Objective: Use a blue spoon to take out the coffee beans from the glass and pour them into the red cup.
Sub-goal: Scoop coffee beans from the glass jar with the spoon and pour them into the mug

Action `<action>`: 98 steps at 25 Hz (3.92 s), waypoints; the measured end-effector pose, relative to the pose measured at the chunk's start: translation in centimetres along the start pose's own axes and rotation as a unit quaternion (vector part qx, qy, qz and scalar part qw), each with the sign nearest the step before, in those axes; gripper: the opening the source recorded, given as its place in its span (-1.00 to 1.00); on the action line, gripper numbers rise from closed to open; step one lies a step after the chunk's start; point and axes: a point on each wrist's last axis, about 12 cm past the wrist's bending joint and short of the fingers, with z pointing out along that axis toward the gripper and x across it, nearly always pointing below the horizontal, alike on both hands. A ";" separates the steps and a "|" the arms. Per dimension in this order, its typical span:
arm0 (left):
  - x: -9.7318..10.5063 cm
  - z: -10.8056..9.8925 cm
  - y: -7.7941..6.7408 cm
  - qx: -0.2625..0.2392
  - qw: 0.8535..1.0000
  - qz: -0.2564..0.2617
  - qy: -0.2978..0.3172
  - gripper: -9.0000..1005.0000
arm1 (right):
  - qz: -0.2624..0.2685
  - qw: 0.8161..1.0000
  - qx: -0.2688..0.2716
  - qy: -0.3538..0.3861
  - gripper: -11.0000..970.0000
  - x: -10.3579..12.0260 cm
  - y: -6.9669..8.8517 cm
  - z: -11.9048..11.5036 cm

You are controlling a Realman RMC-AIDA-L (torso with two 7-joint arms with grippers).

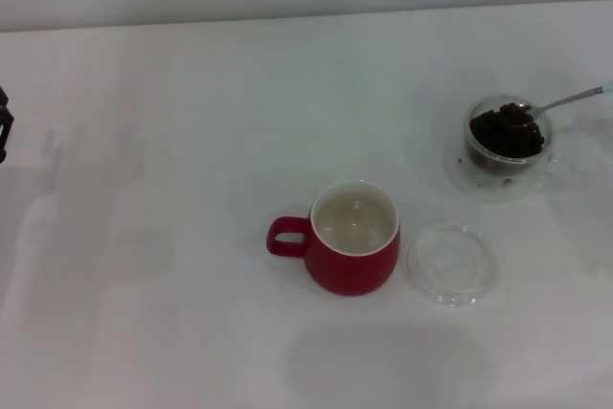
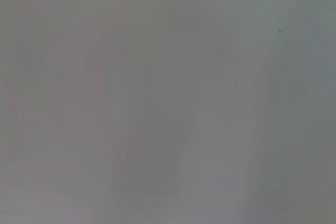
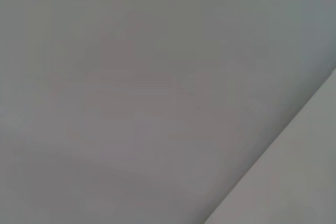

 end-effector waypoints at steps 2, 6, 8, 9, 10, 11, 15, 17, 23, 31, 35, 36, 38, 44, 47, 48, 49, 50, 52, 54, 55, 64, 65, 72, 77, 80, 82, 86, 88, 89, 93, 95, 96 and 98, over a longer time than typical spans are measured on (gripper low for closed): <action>0.0 0.0 0.0 0.000 1.000 0.000 0.000 0.12 | 0.001 1.000 -0.003 0.002 -0.67 0.0 0.1 0.0; 0.0 0.0 0.0 0.000 1.000 0.000 0.000 0.12 | 0.005 1.000 -0.009 0.005 -0.67 0.1 0.2 0.1; 0.0 0.0 0.0 0.000 1.000 0.000 0.000 0.12 | 0.006 1.000 -0.014 0.008 -0.68 0.2 0.4 0.2; 0.0 0.0 0.0 0.000 1.000 0.000 0.000 0.12 | 0.006 1.000 -0.017 0.010 -0.67 0.3 0.4 0.3; 0.0 0.0 0.0 0.000 1.000 0.000 0.000 0.12 | 0.006 1.000 -0.018 0.011 -0.67 0.4 0.5 0.3; 0.0 0.0 0.0 0.000 1.000 0.000 0.000 0.12 | 0.007 1.000 -0.021 0.012 -0.67 0.4 0.5 0.4; 0.0 0.0 0.0 0.000 1.000 0.000 0.000 0.12 | 0.006 0.999 -0.029 0.018 -0.67 0.7 0.8 0.5; 0.0 0.0 0.0 0.000 1.000 0.000 0.000 0.12 | 0.007 0.999 -0.032 0.021 -0.68 0.8 0.8 0.6; 0.0 0.0 0.0 0.000 1.000 0.000 0.000 0.12 | 0.012 0.999 -0.041 0.029 -0.68 1.5 1.0 0.8; 0.1 -0.1 0.0 -0.001 1.000 -0.001 0.001 0.12 | 0.008 0.997 -0.055 0.046 -0.68 2.3 1.3 0.9; 0.2 -0.3 0.0 -0.002 1.000 -0.001 0.003 0.12 | 0.007 0.996 -0.063 0.055 -0.68 2.8 1.4 0.9; 0.2 -0.4 0.1 -0.003 1.000 -0.001 0.004 0.12 | 0.006 0.996 -0.066 0.058 -0.68 3.0 1.5 0.9; 0.3 -0.5 0.1 -0.004 1.000 -0.002 0.005 0.12 | 0.005 0.995 -0.073 0.066 -0.68 3.3 1.6 1.0; 0.5 -0.5 0.2 -0.008 1.000 -0.001 0.016 0.12 | 0.001 0.992 -0.089 0.087 -0.68 4.3 2.1 1.5; 0.5 -0.5 0.2 -0.008 1.000 -0.001 0.016 0.12 | 0.000 0.991 -0.091 0.094 -0.68 4.6 2.2 1.6; 0.6 -0.5 0.3 -0.008 1.000 -0.001 0.016 0.12 | 0.000 0.991 -0.091 0.096 -0.68 4.6 2.2 1.6; 0.6 -0.5 0.3 -0.008 1.000 -0.001 0.016 0.12 | 0.000 0.991 -0.091 0.097 -0.68 4.7 2.2 1.6; 0.6 -0.5 0.3 -0.008 1.000 -0.001 0.016 0.12 | 0.001 0.991 -0.091 0.098 -0.68 4.7 2.2 1.6; 0.6 -0.5 0.3 -0.008 1.000 -0.001 0.016 0.12 | 0.001 0.991 -0.092 0.101 -0.68 4.9 2.2 1.7; 0.6 -0.5 0.3 -0.008 1.000 -0.001 0.017 0.12 | -0.001 0.990 -0.095 0.105 -0.68 5.0 2.3 1.9; 0.6 -0.5 0.3 -0.008 1.000 0.000 0.017 0.12 | -0.002 0.989 -0.096 0.108 -0.68 5.1 2.4 2.0; 0.6 -0.5 0.3 -0.007 1.000 0.001 0.018 0.12 | -0.002 0.986 -0.109 0.126 -0.68 6.0 2.8 3.0; 0.6 -0.5 0.3 -0.006 1.000 0.001 0.019 0.12 | -0.001 0.985 -0.112 0.129 -0.68 6.1 2.9 3.1; 0.5 -0.3 0.2 -0.002 1.000 0.004 0.018 0.12 | -0.001 0.980 -0.131 0.151 -0.68 7.1 3.3 3.8; 0.5 -0.3 0.2 -0.001 1.000 0.004 0.017 0.12 | 0.000 0.978 -0.136 0.159 -0.68 7.6 3.4 4.2; 0.5 -0.3 0.2 -0.002 1.000 0.003 0.017 0.12 | -0.003 0.977 -0.139 0.162 -0.68 7.7 3.6 4.5; 0.5 -0.3 0.2 -0.002 1.000 0.003 0.017 0.12 | -0.005 0.976 -0.140 0.165 -0.68 7.8 3.6 4.7; 0.5 -0.3 0.2 -0.003 1.000 0.002 0.017 0.12 | -0.012 0.974 -0.148 0.173 -0.68 8.2 3.9 5.2; 0.5 -0.3 0.2 -0.004 1.000 0.002 0.017 0.12 | -0.020 0.972 -0.150 0.181 -0.68 8.3 4.0 5.4; 0.5 -0.3 0.2 -0.004 1.000 0.002 0.016 0.12 | -0.023 0.971 -0.151 0.183 -0.68 8.4 4.1 5.4; 0.5 -0.3 0.2 -0.004 1.000 0.002 0.017 0.12 | -0.028 0.971 -0.152 0.183 -0.68 8.4 4.1 5.5; 0.5 -0.3 0.2 -0.005 1.000 0.001 0.017 0.12 | -0.031 0.971 -0.152 0.183 -0.68 8.4 4.1 5.6; 0.5 -0.3 0.2 -0.005 1.000 0.001 0.017 0.12 | -0.034 0.971 -0.152 0.182 -0.68 8.4 4.1 5.6; 0.5 -0.4 0.2 -0.006 1.000 0.001 0.018 0.12 | -0.035 0.972 -0.150 0.180 -0.68 8.4 4.0 5.6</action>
